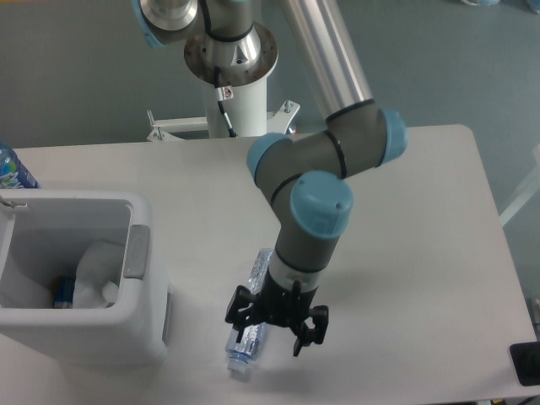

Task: Place the trash in the trash can
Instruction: 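Move the gripper to the water bottle and lower onto its cap end, then close the gripper around the water bottle's cap end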

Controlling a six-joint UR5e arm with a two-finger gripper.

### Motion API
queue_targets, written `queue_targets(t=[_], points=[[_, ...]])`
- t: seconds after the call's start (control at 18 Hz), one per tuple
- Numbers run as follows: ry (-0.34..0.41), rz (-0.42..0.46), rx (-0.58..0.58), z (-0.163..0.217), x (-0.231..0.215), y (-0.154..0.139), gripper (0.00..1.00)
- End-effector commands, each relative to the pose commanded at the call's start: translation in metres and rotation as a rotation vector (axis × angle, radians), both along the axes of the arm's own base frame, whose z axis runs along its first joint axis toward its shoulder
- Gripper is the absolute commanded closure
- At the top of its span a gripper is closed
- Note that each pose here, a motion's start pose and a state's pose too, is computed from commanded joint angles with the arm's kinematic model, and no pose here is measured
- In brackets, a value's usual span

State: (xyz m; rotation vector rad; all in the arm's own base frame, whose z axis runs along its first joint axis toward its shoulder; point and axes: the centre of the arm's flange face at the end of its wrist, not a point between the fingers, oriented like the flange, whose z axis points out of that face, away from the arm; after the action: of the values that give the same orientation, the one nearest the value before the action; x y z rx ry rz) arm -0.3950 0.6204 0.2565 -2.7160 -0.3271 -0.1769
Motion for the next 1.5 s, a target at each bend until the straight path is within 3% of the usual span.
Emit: queue_targets(t=[0.5, 1.11, 1.39, 1.5], points=[[0.066, -0.030, -0.061, -0.043, 0.020, 0.024, 0.00], [0.087, -0.043, -0.094, -0.070, 0.027, 0.034, 0.01], [0.094, -0.045, -0.101, -0.069, 0.032, 0.035, 0.44], [0.097, -0.048, -0.097, -0.066, 0.033, 0.036, 0.49]])
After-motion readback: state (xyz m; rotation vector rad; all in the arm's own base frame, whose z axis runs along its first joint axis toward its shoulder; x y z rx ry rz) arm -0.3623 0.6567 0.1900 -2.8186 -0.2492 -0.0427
